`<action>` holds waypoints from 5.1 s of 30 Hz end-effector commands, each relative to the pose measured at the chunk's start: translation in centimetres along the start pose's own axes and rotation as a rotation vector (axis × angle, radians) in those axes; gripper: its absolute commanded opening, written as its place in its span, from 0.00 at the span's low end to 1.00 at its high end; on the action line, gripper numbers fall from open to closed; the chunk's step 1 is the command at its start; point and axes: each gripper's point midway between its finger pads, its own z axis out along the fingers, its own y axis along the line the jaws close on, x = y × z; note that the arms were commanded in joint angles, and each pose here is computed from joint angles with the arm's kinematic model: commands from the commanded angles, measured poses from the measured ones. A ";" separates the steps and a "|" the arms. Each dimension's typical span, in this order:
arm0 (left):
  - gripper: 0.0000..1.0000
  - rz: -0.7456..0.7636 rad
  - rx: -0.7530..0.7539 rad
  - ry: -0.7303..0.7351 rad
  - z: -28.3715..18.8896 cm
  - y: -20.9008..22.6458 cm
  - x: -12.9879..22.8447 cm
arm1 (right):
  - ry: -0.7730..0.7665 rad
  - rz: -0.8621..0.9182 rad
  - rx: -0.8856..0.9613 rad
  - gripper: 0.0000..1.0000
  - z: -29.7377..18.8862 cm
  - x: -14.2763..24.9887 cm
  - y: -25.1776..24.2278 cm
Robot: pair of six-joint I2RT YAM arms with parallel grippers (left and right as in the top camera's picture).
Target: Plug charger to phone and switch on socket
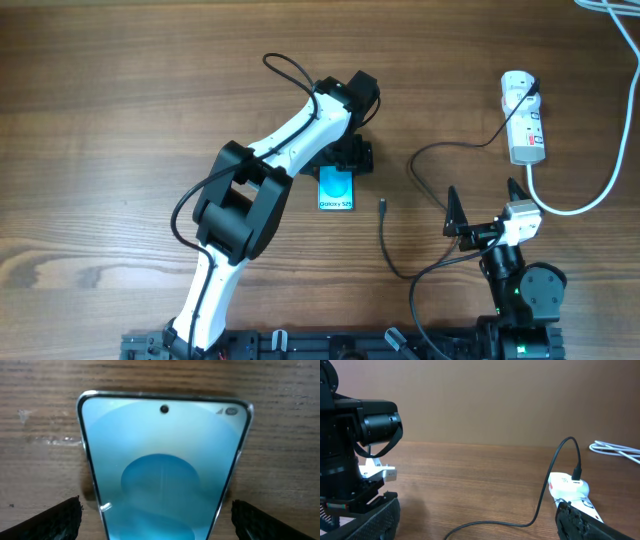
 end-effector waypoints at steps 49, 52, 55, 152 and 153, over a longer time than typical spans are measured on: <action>0.80 -0.003 -0.040 0.056 3.0 0.9 2.0 | -0.007 -0.010 0.010 1.00 0.0 -0.1 -0.2; 0.77 -0.004 -0.039 0.055 3.0 0.9 2.0 | -0.007 -0.010 0.010 0.99 0.0 -0.1 -0.2; 0.75 -0.005 -0.039 0.055 3.0 0.9 1.9 | -0.007 -0.010 0.010 1.00 0.0 -0.1 -0.2; 0.67 -0.214 1.509 0.396 -30.9 3.5 2.2 | -0.007 -0.010 0.010 1.00 0.0 -0.1 -0.2; 0.68 -0.214 1.509 0.396 -30.9 3.5 2.2 | -0.007 -0.010 0.010 1.00 0.0 -0.1 -0.2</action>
